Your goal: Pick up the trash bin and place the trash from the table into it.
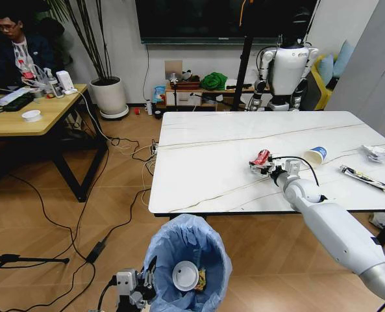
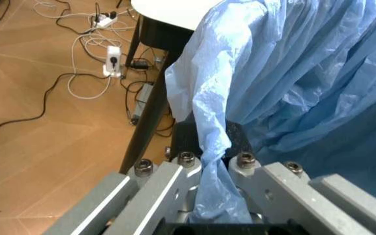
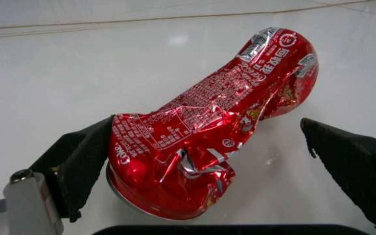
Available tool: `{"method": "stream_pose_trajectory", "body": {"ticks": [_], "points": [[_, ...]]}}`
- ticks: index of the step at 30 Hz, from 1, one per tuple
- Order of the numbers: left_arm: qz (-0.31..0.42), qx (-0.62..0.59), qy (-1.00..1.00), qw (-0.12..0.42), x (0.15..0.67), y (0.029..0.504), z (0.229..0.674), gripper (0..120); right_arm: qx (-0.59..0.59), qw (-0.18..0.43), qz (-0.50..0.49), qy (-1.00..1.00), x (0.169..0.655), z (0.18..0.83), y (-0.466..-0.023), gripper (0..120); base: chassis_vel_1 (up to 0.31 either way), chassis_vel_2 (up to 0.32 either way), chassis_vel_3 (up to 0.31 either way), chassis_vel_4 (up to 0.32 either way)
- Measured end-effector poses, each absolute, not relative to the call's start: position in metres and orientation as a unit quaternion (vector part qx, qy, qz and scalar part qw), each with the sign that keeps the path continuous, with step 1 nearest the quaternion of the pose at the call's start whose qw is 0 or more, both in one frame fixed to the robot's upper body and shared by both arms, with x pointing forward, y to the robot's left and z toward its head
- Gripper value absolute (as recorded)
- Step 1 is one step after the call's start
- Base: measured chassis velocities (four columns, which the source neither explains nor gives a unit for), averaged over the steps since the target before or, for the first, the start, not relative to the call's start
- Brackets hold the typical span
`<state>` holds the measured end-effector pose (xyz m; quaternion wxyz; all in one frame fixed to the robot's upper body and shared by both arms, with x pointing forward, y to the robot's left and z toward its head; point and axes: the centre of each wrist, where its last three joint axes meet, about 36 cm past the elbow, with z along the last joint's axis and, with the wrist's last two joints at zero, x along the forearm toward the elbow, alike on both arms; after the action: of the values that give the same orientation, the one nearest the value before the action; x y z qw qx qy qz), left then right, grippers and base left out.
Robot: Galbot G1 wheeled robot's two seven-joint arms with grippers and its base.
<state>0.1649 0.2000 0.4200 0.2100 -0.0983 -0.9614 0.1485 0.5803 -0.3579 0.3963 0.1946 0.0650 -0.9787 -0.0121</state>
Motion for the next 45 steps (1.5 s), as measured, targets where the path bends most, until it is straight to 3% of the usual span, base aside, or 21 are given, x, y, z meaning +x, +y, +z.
{"method": "stream_pose_trajectory", "body": {"ticks": [6, 10, 12, 14, 16, 19, 32, 45], "points": [[0.149, -0.097, -0.961, 0.21, 0.165, 0.201, 0.42, 0, 0.067, 0.197, -0.014, -0.978, 0.583, 0.393, -0.356, 98, 0.0, 0.0, 0.0, 0.0], [0.149, -0.097, -0.961, 0.211, 0.165, 0.201, 0.419, 0, 0.07, 0.197, -0.017, -0.978, 0.585, 0.391, -0.355, 86, 0.0, 0.0, 0.0, 0.0], [0.148, -0.096, -0.961, 0.211, 0.166, 0.201, 0.419, 0, 0.071, 0.195, -0.017, -0.978, 0.585, 0.39, -0.356, 74, 0.0, 0.0, 0.0, 0.0], [0.149, -0.096, -0.961, 0.211, 0.166, 0.201, 0.419, 0, 0.072, 0.195, -0.017, -0.978, 0.585, 0.39, -0.356, 72, 0.0, 0.0, 0.0, 0.0], [0.149, -0.096, -0.961, 0.212, 0.165, 0.2, 0.418, 0, 0.073, 0.194, -0.016, -0.978, 0.585, 0.39, -0.358, 60, 0.0, 0.0, 0.0, 0.0], [0.149, -0.096, -0.961, 0.213, 0.165, 0.2, 0.417, 0, 0.073, 0.193, -0.016, -0.978, 0.585, 0.391, -0.36, 53, 0.0, 0.0, 0.0, 0.0], [0.148, -0.098, -0.961, 0.213, 0.166, 0.201, 0.415, 0, 0.082, 0.172, -0.007, -0.982, 0.582, 0.403, -0.366, 52, 0.0, 0.0, 0.0, 0.0], [0.17, -0.122, -0.953, 0.221, 0.167, 0.185, 0.41, 0, 0.217, 0.078, 0.029, -0.973, 0.527, 0.494, -0.367, 52, 0.0, 0.0, 0.0, 0.0]]}}
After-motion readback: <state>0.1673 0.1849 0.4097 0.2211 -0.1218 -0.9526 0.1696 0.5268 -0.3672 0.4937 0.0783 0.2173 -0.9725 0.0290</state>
